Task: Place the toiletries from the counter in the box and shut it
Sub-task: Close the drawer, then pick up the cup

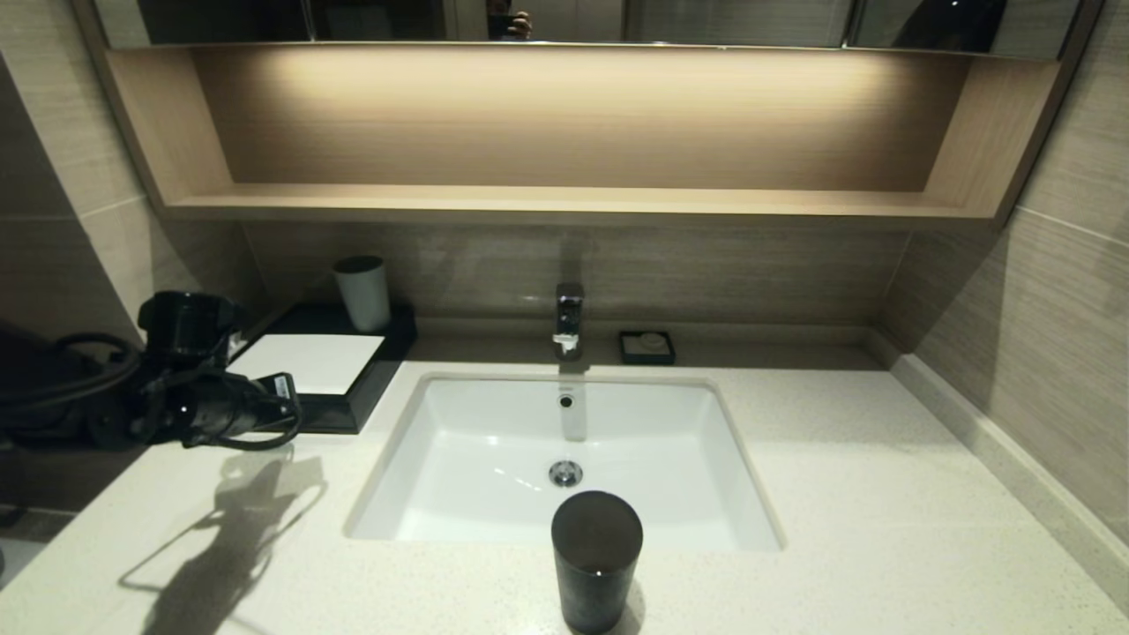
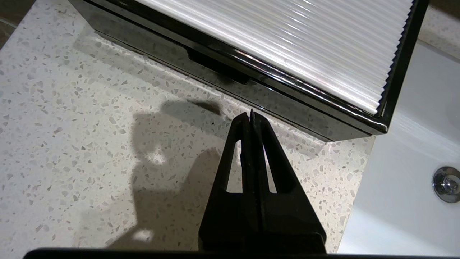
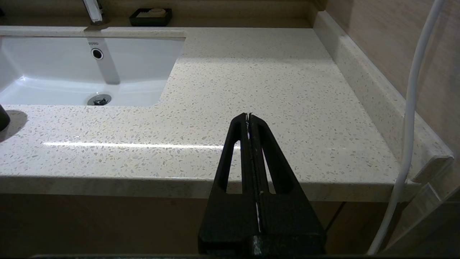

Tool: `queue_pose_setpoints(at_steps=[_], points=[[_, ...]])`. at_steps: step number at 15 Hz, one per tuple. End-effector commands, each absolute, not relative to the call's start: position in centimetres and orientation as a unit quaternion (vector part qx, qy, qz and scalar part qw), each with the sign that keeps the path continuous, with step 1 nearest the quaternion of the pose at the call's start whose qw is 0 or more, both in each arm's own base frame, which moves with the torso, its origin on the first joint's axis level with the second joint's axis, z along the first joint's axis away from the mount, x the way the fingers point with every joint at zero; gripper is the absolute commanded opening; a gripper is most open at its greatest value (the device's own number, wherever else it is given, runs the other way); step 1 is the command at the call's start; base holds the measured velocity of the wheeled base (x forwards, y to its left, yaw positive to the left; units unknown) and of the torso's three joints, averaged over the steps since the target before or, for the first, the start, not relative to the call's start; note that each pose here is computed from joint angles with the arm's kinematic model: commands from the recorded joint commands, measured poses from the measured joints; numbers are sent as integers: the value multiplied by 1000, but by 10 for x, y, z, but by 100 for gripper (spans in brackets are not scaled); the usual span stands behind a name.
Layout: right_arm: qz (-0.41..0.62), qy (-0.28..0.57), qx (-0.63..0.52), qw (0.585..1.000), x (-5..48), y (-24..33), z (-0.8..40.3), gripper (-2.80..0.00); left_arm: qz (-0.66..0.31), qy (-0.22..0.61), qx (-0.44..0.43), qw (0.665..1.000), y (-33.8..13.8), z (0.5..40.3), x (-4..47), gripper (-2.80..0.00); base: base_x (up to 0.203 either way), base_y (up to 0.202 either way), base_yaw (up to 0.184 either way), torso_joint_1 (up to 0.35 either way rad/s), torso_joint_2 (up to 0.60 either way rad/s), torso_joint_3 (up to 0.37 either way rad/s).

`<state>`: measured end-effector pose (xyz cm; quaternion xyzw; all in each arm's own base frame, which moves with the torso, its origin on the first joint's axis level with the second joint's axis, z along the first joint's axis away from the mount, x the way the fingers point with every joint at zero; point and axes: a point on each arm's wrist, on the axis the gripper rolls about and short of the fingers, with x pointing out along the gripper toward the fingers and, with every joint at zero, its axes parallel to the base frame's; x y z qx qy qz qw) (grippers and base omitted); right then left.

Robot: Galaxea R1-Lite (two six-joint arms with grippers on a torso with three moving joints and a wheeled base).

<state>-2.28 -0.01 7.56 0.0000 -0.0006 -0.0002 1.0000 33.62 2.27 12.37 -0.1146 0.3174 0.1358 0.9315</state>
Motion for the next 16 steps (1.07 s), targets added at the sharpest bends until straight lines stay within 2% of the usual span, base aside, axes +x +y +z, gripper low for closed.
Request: queue_pose_setpoints(at_steps=[1,9,14,15,16], points=[[0,0,0,1000,-23,0,75,-280,132,295,-116,939,21,142,321,-280,0,0,0,0,0,0],[0,0,0,1000,-23,0,75,-280,44,240,-65,968,-24,184,297,-280,0,0,0,0,0,0],[0,-1,0,1000,-23,0,76,-280,3,213,-45,976,-46,193,298,-280,0,0,0,0,0,0],[0,0,0,1000,-23,0,75,-280,-5,208,-44,977,-50,196,299,0,0,0,0,0,0,0],[0,-1,0,1000,-23,0,76,-280,-11,205,-43,978,-54,200,299,0,0,0,0,0,0,0]])
